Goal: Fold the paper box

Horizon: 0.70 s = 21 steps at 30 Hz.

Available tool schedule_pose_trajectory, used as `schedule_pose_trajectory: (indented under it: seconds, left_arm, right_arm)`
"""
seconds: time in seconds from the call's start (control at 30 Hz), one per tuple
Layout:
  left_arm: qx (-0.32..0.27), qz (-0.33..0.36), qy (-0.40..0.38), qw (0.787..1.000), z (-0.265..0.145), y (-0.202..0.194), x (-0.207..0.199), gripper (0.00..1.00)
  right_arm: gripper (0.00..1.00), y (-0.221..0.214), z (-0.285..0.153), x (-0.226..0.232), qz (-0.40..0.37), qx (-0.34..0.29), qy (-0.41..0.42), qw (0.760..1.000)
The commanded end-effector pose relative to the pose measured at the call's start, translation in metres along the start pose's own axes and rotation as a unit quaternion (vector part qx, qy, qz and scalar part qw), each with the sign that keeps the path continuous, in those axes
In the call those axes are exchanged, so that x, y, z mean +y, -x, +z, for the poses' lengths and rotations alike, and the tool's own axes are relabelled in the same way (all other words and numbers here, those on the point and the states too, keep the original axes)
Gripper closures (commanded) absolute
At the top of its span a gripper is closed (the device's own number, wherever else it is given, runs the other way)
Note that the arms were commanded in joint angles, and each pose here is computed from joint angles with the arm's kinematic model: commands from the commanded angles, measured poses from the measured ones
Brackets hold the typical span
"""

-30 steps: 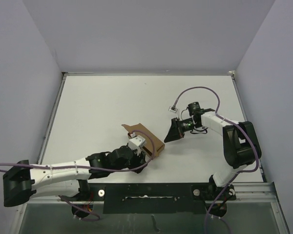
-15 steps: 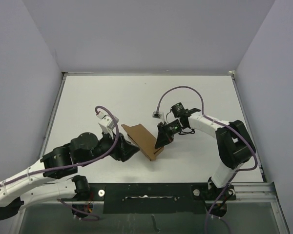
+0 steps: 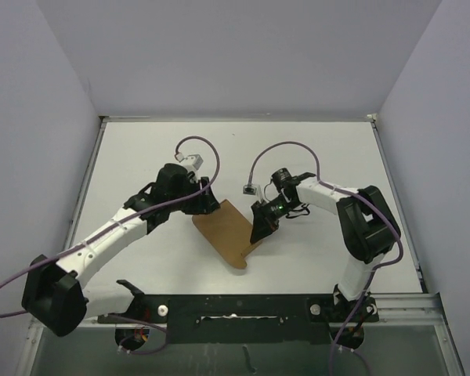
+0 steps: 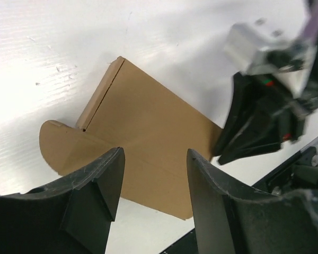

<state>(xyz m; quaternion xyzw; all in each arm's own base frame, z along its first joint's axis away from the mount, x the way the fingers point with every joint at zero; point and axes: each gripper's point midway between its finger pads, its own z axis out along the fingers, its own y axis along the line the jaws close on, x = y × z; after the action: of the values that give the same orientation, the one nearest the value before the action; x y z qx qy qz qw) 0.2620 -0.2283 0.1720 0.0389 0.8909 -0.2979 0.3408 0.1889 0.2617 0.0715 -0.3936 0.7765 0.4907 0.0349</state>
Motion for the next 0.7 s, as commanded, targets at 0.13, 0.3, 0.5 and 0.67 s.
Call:
schedule_pose_trajectory:
  seconds: [0.13,0.3,0.5,0.67]
  left_arm:
    - [-0.028,0.081,-0.012,0.996,0.042,0.028,0.018,0.48]
    - [-0.020,0.113,-0.026,0.993,0.065,0.033,0.028,0.46]
    - [0.010,0.112,-0.070,0.991,0.091,0.021,0.034,0.46]
    - [0.021,0.096,-0.095,0.991,0.096,0.008,0.033,0.46]
  right_arm:
    - [0.70,0.023,-0.062,0.035,-0.107,-0.096,0.035,0.989]
    - [0.72,-0.002,-0.044,0.028,-0.170,-0.043,0.015,0.984]
    - [0.83,-0.025,-0.020,0.006,-0.236,0.057,-0.035,0.969]
    - [0.84,-0.033,-0.018,-0.008,-0.234,0.083,-0.053,0.967]
